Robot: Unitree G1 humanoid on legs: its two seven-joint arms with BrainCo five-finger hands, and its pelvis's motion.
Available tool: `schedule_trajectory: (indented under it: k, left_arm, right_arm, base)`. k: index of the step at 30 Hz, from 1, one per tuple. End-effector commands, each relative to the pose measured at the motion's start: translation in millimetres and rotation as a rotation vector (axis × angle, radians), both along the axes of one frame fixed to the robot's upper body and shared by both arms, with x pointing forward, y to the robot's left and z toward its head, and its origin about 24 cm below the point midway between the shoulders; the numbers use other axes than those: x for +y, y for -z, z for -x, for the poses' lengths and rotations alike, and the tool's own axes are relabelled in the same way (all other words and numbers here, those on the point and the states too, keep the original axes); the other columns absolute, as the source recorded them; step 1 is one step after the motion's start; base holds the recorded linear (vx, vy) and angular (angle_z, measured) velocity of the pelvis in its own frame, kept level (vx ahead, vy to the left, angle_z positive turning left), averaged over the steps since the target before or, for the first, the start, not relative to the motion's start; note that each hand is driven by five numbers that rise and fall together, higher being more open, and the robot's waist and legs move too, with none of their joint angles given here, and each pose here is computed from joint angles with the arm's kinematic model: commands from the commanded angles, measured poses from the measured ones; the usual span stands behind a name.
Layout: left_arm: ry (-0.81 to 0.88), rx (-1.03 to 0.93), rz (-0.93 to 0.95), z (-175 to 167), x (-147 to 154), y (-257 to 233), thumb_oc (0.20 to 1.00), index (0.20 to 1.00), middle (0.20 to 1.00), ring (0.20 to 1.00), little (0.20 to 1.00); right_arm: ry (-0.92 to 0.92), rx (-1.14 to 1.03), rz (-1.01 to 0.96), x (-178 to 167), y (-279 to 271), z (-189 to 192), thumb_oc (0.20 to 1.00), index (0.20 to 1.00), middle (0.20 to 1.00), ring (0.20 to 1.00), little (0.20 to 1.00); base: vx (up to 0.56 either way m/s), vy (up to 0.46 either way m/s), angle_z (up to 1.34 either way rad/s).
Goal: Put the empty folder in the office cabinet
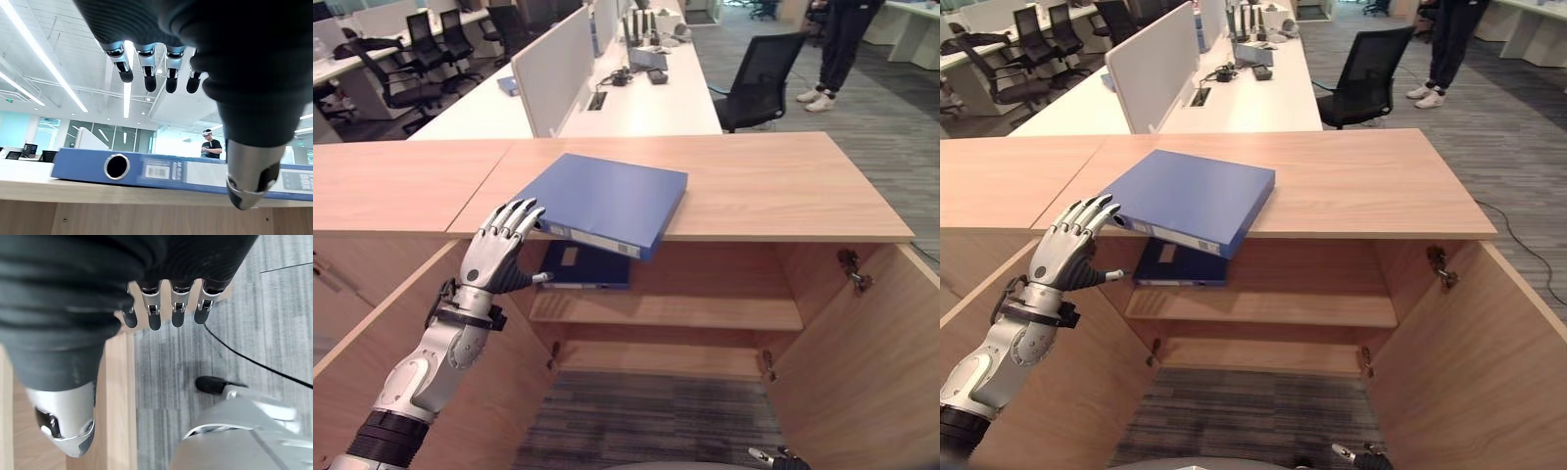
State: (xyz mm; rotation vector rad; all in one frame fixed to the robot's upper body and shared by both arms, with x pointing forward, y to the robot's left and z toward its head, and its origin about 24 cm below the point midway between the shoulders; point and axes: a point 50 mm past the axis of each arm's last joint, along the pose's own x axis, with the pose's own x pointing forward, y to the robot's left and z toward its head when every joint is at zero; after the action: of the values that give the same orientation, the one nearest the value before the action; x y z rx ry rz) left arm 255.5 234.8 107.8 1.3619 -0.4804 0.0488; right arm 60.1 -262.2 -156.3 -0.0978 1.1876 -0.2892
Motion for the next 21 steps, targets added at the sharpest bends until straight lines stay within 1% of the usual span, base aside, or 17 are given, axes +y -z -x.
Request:
schedule_trajectory:
  k: [1, 10, 21]
  left_arm:
    - [0.016, -0.104, -0.047, -18, -4, -25, 1.000, 1.000, 1.000, 1.000, 1.000]
    - [0.018, -0.038, -0.078, -30, -11, -9, 1.000, 1.000, 1.000, 1.000, 1.000]
    - [0.020, -0.031, -0.223, -52, -18, -11, 1.000, 1.000, 1.000, 1.000, 1.000]
  right_arm:
    - [-0.031, -0.061, 0.024, 1, -4, -28, 1.000, 1.000, 1.000, 1.000, 1.000]
    - [-0.010, -0.052, 0.027, 0, -3, -25, 1.000, 1.000, 1.000, 1.000, 1.000]
    - [0.004, -0.022, 0.046, -6, -3, -18, 1.000, 1.000, 1.000, 1.000, 1.000]
  base:
    - [0.00, 0.001, -0.13]
    - [0.00, 0.008, -0.05]
    - [0.01, 0.007, -0.05]
